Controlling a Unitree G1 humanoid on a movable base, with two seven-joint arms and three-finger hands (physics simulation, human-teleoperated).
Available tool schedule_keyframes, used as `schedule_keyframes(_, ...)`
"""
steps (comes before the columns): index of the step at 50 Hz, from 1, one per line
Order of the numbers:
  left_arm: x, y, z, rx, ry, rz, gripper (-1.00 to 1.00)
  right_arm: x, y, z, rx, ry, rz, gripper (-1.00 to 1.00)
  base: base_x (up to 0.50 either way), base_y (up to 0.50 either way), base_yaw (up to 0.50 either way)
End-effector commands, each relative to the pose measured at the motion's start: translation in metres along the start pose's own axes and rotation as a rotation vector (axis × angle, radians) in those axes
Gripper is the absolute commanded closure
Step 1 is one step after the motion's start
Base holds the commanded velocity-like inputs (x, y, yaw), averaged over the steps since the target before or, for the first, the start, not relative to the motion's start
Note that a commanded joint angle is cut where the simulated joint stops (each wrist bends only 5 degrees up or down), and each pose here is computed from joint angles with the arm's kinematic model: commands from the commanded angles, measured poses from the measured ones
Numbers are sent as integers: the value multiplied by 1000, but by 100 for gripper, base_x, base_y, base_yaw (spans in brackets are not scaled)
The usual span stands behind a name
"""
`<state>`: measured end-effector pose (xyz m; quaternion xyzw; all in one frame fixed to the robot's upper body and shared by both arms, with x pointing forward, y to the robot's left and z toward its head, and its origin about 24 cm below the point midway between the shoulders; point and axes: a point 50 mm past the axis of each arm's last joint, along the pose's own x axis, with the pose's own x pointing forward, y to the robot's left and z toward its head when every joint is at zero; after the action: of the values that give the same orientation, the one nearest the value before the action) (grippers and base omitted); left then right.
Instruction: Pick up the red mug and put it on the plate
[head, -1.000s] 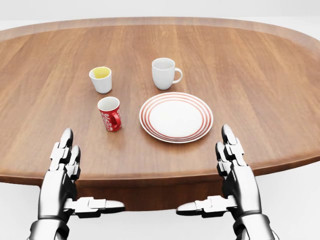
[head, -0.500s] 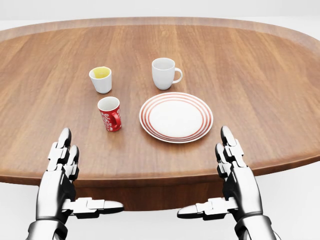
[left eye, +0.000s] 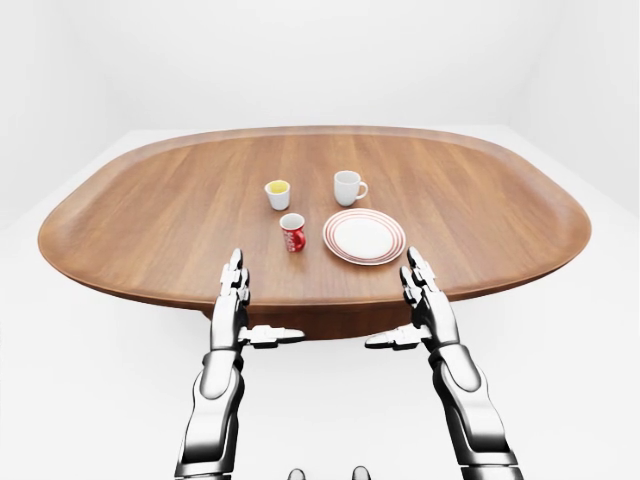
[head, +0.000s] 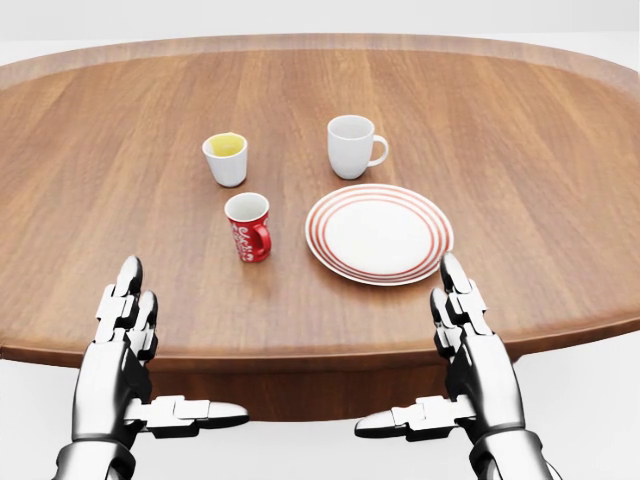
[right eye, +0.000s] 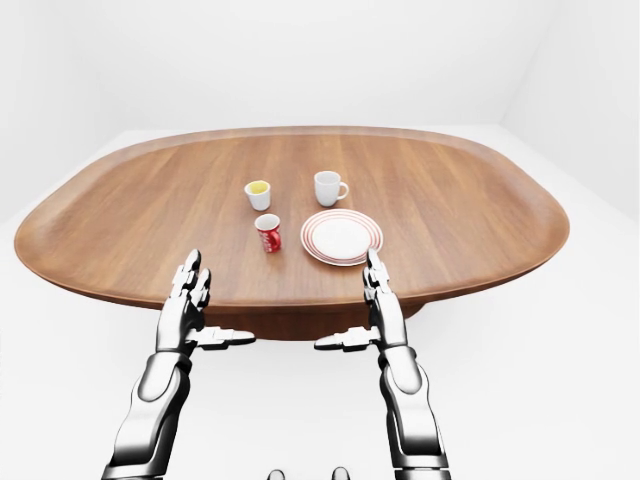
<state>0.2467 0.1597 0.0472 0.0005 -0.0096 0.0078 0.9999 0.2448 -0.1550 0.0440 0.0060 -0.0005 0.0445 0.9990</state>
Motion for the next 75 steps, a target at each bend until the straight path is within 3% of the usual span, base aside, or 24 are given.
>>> schedule_keyframes(1, -1, -1, -1, 3, 1, -2, -100, 0, 0, -1, -1, 2, 3, -100, 0, 17, 0)
schedule_keyframes(14, 4, -3, -2, 3, 10, -9, -100, 2, -5, 4, 16, 6, -20, -100, 0, 12, 0)
schedule_keyframes(20, 26, -2, 5, -12, 33, -8, -100, 14, -12, 16, -11, -21, -43, -100, 0, 0, 0)
schedule_keyframes(24, 38, 4, 34, -28, -81, 4, -100, 22, -16, 44, -40, -131, -40, -100, 0, 0, 0)
schedule_keyframes(28, 49, 9, 62, -38, -181, 17, -100, 36, -24, 50, -28, -144, -41, -100, 0, 0, 0)
schedule_keyframes(35, 56, 10, 98, -35, -315, 24, -100, 39, -26, 75, -47, -239, -24, -100, 0, 0, 0)
schedule_keyframes(48, 54, 9, 132, -36, -452, 21, -100, 46, -28, 106, -104, -345, -19, -100, 0, 0, 0)
schedule_keyframes(58, 51, 10, 142, -22, -496, 27, -100, 45, -27, 109, -120, -356, -5, -100, 0, 0, 0)
schedule_keyframes(75, 55, 11, 143, -10, -489, 36, -100, 50, -27, 110, -163, -345, 18, -100, 0, 0, 0)
